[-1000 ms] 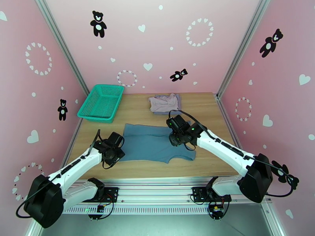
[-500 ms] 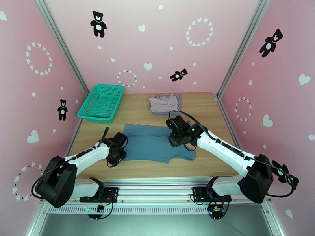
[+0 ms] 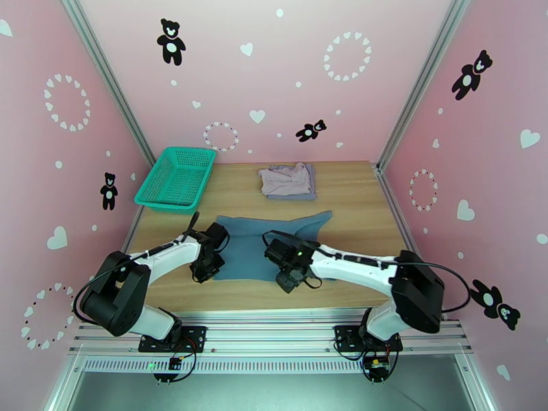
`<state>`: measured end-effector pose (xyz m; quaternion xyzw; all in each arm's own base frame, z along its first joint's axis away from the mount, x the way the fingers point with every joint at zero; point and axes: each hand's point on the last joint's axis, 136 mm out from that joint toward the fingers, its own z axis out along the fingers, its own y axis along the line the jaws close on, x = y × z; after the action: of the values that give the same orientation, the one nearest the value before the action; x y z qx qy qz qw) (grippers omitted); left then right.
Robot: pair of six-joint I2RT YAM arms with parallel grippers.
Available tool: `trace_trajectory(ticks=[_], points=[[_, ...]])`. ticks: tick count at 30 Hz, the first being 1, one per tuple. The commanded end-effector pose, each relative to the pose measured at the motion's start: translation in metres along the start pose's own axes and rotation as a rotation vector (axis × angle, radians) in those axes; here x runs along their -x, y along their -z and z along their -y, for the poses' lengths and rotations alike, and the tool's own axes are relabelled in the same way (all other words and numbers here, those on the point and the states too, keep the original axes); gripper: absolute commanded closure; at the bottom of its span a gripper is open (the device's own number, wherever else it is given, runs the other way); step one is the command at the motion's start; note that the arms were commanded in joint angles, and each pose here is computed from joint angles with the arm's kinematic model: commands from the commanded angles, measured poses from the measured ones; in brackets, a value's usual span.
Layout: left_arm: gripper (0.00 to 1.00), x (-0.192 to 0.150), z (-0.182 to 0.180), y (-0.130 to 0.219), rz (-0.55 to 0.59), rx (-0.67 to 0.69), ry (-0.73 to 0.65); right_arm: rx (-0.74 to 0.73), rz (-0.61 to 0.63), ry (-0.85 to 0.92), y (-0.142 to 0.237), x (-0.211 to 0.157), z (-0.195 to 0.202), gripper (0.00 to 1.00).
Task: Fold and stack the mixed laundry pile
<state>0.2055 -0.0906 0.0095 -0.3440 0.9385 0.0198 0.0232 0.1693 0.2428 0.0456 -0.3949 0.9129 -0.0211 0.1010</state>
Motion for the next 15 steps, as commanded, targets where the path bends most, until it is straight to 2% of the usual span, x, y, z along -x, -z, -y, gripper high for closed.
trace_trajectory(ticks=[1,6,9,12,15], points=[[1.00,0.010,0.005,-0.023,0.057,0.000,-0.020,-0.076,-0.014,0.035,-0.019,0.002,0.003,0.44],[1.00,0.010,0.004,-0.023,0.058,0.000,-0.021,-0.104,-0.051,0.052,-0.033,-0.002,0.001,0.45],[1.00,0.011,0.004,-0.022,0.061,0.001,-0.023,-0.127,-0.067,0.051,-0.036,-0.006,0.005,0.49],[1.00,0.012,0.003,-0.021,0.065,0.007,-0.025,-0.150,-0.075,0.051,-0.039,-0.007,0.008,0.60],[1.00,0.013,0.003,-0.018,0.070,0.009,-0.030,-0.177,-0.084,0.049,-0.041,-0.008,0.012,0.82]])
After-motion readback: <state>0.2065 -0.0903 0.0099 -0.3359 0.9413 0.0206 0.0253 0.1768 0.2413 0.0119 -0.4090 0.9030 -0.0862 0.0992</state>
